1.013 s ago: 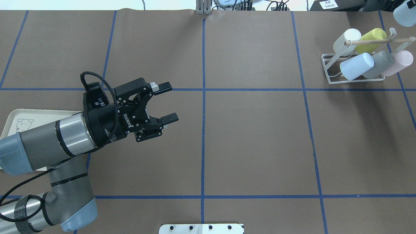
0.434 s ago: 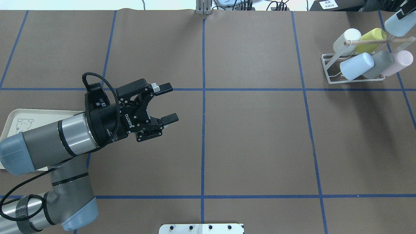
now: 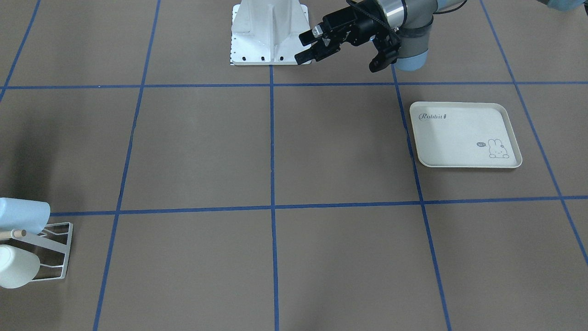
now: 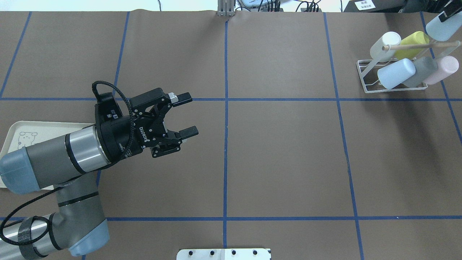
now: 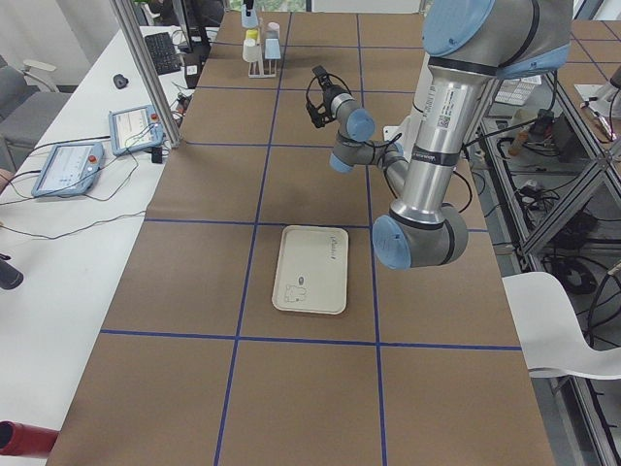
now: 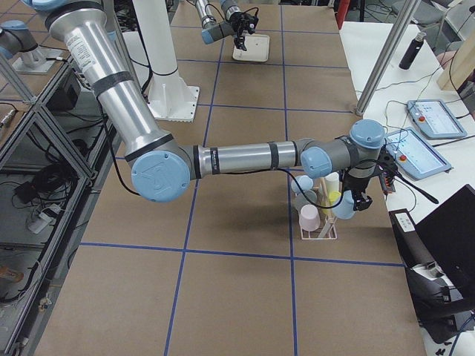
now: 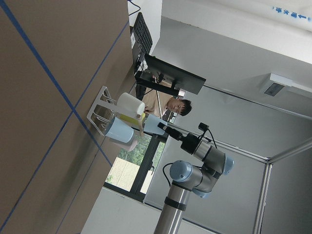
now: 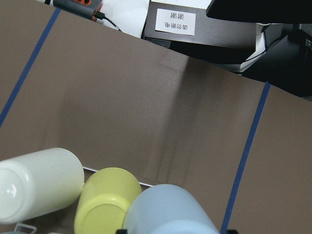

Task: Transfer IKEA cup to right arm and place on rack

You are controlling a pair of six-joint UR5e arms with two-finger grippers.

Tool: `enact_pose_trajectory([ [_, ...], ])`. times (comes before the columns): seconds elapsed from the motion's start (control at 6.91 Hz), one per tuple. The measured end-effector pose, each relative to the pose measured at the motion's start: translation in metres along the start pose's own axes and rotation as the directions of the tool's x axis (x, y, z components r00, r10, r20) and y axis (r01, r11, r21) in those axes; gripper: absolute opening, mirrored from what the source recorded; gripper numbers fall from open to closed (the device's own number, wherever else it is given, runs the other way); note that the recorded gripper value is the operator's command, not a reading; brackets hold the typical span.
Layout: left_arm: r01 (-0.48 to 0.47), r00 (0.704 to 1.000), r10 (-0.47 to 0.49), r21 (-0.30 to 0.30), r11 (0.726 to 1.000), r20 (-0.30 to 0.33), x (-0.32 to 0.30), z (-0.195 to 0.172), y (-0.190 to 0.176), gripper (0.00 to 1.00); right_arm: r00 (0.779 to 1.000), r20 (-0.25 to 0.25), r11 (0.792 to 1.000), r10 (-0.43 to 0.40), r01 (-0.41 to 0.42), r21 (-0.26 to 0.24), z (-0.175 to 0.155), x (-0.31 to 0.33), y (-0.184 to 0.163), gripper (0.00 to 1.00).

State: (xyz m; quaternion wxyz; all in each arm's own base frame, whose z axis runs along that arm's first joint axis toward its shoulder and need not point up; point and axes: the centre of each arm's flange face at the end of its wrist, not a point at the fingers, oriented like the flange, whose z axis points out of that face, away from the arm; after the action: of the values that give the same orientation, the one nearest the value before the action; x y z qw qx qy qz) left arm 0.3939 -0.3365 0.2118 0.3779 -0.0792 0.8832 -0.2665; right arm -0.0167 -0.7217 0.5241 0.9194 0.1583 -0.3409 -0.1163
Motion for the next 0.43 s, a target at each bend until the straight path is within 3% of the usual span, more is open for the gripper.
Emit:
enact_pose_trajectory([
  [0.43, 0.001, 1.000, -0.001, -0.001, 1.000, 0.001, -0.0007, 0.0005, 0.0004, 1.00, 1.000, -0.011, 1.000, 0.002, -0.002, -0.010, 0.0063, 0.0016, 0.0013, 0.13],
])
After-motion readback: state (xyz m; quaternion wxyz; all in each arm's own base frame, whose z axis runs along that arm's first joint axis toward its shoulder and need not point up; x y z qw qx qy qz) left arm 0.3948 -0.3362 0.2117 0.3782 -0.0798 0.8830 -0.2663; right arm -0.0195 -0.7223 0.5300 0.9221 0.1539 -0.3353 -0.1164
